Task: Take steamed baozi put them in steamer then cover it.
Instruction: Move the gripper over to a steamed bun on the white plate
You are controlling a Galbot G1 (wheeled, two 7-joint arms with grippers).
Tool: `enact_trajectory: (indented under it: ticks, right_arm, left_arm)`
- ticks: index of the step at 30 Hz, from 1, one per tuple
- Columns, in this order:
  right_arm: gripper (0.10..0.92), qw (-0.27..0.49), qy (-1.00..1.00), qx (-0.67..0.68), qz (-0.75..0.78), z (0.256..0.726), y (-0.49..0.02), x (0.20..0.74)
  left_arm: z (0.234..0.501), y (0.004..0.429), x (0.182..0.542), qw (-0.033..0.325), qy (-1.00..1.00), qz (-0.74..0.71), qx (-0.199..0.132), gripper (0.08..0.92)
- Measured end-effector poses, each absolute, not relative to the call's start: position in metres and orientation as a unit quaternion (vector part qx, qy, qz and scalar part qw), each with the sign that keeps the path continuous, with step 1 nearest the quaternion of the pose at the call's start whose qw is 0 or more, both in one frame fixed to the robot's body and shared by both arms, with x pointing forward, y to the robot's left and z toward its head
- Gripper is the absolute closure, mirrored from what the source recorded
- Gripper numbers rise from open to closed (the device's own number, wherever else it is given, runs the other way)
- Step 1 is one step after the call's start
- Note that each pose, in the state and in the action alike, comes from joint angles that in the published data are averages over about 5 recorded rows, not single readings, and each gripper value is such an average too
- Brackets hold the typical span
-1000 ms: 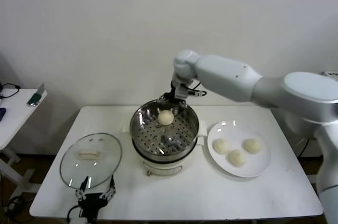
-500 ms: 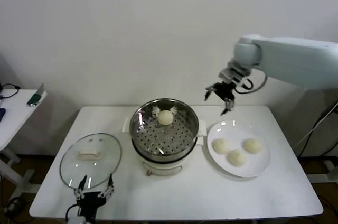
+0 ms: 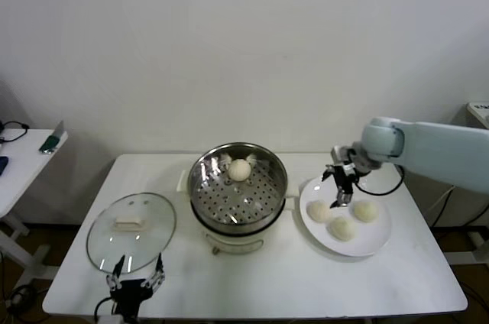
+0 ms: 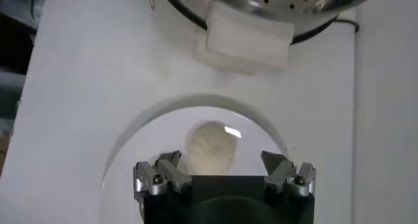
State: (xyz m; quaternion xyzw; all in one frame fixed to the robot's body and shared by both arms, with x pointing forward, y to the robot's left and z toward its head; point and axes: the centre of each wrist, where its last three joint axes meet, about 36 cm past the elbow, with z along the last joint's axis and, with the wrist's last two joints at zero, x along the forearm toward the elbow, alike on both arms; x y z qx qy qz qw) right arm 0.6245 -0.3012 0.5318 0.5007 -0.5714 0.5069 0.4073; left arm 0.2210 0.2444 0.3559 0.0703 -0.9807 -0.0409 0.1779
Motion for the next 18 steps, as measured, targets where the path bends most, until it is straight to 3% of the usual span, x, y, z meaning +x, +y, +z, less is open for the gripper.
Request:
enact_trajectory:
  ticks: [13,18]
  right_arm:
    - [0.203,0.436,-0.577,0.476,0.501,0.476,-0.287,0.632]
    - [0.257,0.440,-0.578,0.470,0.501,0.464,-0.283,0.637]
  left_arm:
    - [0.353,0.244,0.218,0.180,-0.980,-0.041,0.072,0.177]
    - [0.353,0.244,0.218,0.180,-0.980,-0.041,0.072,0.177]
